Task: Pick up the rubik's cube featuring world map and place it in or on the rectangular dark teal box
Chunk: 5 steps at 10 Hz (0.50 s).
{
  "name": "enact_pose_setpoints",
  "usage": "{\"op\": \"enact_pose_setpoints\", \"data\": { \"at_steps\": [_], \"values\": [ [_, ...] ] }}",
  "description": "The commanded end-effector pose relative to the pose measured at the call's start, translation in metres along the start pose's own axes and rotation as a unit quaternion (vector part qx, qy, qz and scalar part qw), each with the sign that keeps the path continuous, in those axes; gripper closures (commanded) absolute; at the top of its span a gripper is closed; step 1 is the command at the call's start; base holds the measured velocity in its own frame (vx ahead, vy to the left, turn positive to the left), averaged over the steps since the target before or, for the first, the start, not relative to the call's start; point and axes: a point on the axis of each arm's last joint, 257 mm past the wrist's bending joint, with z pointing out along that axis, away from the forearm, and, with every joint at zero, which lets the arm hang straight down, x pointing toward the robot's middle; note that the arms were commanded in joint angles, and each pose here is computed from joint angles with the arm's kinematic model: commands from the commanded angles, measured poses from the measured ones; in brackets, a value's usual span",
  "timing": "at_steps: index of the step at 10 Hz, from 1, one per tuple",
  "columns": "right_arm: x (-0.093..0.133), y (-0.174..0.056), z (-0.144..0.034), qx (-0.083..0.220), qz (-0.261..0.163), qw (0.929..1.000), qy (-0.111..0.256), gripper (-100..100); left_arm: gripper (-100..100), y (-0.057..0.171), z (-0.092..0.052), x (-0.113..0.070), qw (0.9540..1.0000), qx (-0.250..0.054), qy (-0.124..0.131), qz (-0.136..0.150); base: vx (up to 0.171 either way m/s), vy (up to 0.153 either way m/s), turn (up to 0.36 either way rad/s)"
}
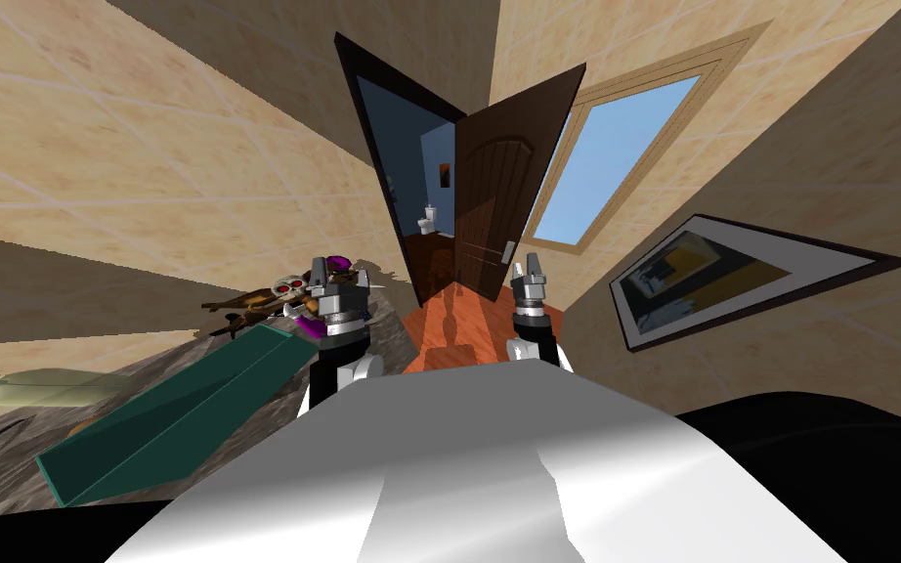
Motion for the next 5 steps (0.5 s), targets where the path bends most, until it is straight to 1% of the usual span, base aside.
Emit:
{"op": "enact_pose_setpoints", "data": {
  "at_steps": [1, 3, 5],
  "values": [
    [0.000, 0.000, 0.000, 0.000, 0.000, 1.0000, 0.000, 0, -100, 0.006, -0.002, 0.001, 0.9998, -0.007, 0.016, -0.005, -0.022, -0.008, 0.005],
    [0.000, 0.000, 0.000, 0.000, 0.000, 1.0000, 0.000, 0, -100, 0.013, -0.005, -0.001, 0.9994, -0.014, 0.025, -0.017, -0.043, -0.013, 0.008],
    [0.000, 0.000, 0.000, 0.000, 0.000, 1.0000, 0.000, 0, -100, 0.022, -0.009, -0.007, 0.9987, -0.022, 0.026, -0.037, -0.055, -0.017, 0.010]
  ]
}}
